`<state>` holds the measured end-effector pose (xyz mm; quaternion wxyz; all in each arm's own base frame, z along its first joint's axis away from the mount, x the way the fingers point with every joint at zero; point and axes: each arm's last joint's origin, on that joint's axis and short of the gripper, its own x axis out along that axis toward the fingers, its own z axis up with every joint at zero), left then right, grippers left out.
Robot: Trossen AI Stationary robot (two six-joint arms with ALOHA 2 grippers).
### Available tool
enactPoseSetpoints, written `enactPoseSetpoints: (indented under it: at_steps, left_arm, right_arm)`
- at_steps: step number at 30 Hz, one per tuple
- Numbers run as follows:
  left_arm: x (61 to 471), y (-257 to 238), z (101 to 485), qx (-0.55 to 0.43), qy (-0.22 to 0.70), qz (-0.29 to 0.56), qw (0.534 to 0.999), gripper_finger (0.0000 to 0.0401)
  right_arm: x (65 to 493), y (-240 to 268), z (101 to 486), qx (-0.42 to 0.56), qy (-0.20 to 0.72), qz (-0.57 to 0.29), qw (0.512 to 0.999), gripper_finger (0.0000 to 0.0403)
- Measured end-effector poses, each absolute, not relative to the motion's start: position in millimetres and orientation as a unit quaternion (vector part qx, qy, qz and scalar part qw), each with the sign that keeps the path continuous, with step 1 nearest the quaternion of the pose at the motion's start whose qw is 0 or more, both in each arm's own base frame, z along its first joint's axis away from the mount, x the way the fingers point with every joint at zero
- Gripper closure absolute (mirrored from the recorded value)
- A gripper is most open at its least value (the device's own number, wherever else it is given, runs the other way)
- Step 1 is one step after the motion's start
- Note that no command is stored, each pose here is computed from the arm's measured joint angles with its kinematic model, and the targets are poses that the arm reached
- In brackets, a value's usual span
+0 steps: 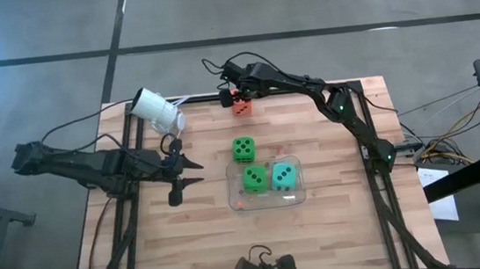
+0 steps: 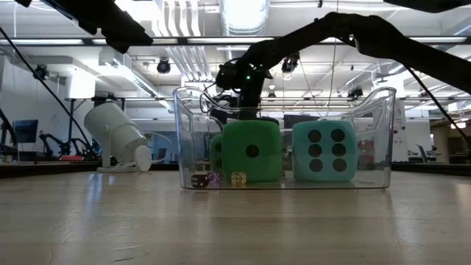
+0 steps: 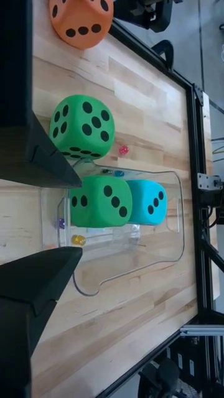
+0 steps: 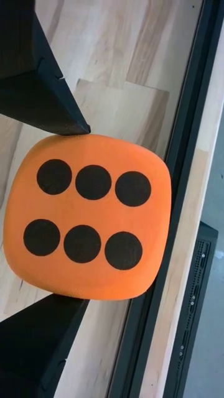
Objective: Pick & Place Dice
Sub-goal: Put the large orange die into the transparent bin
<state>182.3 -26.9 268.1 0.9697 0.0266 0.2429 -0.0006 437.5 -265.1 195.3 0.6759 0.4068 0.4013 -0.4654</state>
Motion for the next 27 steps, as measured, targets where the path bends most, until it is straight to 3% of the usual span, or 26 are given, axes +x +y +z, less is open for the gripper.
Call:
enactPoseSetpoints:
  at_steps: [5,15,27]
  left_arm:
    - [182.3,-26.9,268.1,0.027,0.243,-0.001,0.970,0.0230]
    - [182.3,-26.9,268.1,0.027,0.243,-0.001,0.970,0.0230]
    - [182.3,-26.9,267.9,0.027,0.243,-0.001,0.970,0.0230]
  right_arm:
    - [437.1,-265.6,195.2,0.409,0.401,-0.465,0.675,0.0006]
    - [436.8,-265.5,195.2,0.412,0.401,-0.466,0.673,0.0062]
    - [437.0,-265.4,195.2,0.412,0.400,-0.466,0.673,0.0039]
